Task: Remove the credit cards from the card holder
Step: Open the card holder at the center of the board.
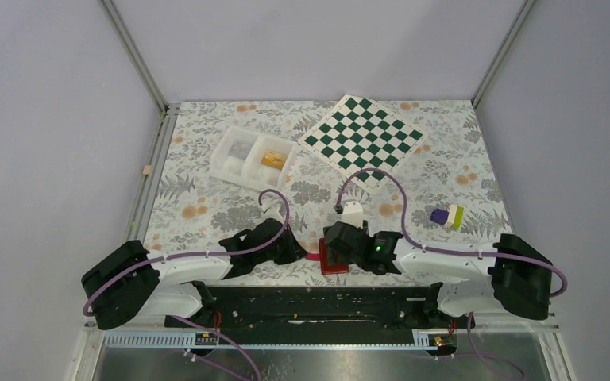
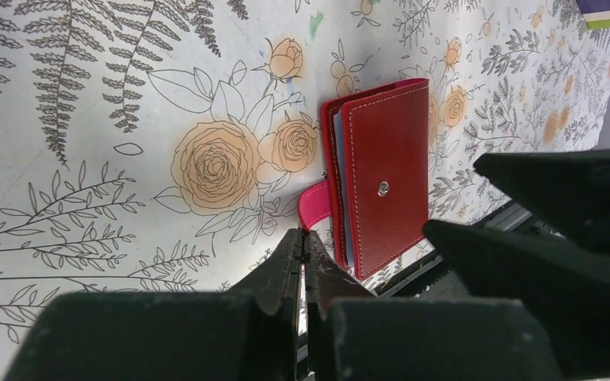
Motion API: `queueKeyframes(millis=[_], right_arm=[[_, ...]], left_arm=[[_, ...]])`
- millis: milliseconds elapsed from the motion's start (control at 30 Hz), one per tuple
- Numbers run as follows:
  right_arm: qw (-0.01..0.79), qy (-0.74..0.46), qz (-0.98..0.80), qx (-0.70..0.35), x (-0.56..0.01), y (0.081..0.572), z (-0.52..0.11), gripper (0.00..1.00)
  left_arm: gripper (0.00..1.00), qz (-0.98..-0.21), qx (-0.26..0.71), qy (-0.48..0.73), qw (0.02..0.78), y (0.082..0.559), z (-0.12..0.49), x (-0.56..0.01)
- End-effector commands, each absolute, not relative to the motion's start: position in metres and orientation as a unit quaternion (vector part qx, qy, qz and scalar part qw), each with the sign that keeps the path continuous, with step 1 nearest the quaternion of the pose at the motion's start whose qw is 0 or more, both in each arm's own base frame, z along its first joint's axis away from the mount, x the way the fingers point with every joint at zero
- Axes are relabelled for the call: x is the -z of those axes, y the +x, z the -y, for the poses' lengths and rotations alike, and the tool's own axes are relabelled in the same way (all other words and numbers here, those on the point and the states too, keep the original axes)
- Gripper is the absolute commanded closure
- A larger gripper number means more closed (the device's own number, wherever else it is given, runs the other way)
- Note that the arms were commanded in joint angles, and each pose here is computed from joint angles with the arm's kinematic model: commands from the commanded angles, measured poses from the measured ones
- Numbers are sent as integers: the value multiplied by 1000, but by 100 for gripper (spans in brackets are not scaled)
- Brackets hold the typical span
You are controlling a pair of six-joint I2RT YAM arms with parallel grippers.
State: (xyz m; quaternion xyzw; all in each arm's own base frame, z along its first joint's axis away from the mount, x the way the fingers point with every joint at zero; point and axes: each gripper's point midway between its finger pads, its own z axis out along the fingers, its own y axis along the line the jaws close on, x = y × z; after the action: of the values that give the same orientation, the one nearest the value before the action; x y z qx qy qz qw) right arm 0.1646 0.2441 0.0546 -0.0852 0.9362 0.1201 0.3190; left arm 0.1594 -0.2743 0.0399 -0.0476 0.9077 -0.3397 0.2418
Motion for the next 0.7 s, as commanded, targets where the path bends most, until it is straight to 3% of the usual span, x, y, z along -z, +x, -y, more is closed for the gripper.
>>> queueKeyframes(millis=[0, 233, 667], right_arm=[[370, -121, -921, -36, -65, 171, -246, 26], [370, -174, -912, -26, -62, 156, -280, 25], [381, -183, -906, 15, -47, 160, -278, 24]], left_arm=[[100, -890, 371, -60, 257, 167, 283, -56], [100, -885, 375, -75, 264, 166, 275, -56], [100, -888, 372, -77, 259, 164, 273, -49]])
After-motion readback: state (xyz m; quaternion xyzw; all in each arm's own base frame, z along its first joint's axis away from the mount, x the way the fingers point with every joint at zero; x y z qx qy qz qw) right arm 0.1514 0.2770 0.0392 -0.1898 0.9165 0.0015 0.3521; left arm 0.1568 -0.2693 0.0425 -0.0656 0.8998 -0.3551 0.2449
